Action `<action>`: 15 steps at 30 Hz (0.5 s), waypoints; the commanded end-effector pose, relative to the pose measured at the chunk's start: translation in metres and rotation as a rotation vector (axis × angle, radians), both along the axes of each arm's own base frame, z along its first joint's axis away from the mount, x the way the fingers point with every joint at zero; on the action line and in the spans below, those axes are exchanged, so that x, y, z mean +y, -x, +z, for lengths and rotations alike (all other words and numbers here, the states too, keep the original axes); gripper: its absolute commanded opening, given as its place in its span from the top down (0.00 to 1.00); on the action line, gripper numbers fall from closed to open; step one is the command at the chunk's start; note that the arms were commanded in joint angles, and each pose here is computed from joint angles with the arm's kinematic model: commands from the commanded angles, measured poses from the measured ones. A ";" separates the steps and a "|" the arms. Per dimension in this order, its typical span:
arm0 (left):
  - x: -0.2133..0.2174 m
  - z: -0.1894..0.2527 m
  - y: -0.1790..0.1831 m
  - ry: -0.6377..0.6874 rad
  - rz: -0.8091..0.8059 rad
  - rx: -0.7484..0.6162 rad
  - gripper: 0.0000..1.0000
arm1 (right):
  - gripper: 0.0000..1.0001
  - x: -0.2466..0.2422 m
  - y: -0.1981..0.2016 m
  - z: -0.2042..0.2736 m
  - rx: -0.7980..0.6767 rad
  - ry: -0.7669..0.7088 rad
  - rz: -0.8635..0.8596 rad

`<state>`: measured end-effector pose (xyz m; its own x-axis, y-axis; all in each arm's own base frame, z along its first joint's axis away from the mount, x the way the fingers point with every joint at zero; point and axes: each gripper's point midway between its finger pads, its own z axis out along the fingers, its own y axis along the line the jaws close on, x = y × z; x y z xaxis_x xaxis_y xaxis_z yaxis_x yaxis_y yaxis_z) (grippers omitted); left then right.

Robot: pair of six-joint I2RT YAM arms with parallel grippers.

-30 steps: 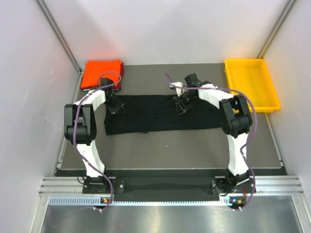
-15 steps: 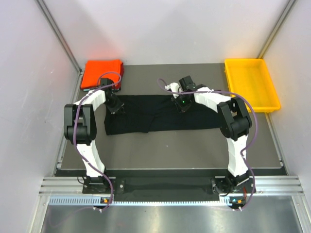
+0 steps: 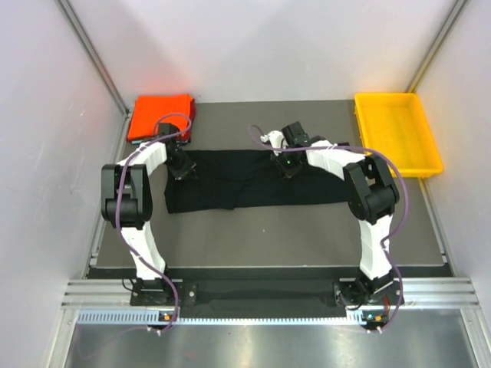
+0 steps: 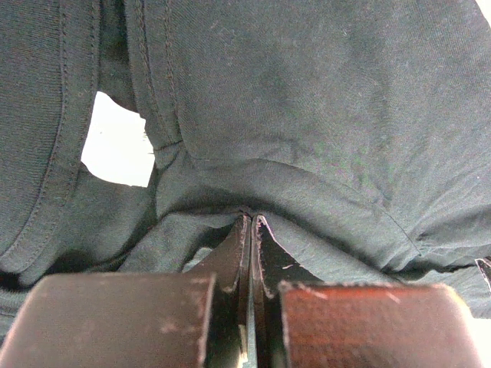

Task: Fold and stack the t-shirts
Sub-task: Fold the tshirt

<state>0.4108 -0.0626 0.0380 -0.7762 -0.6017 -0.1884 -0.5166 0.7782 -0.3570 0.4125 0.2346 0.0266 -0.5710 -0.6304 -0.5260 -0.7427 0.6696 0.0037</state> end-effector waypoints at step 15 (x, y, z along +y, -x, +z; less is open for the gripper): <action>0.024 0.099 -0.033 -0.134 -0.026 -0.200 0.67 | 0.68 0.056 0.010 0.117 -0.225 -0.343 -0.185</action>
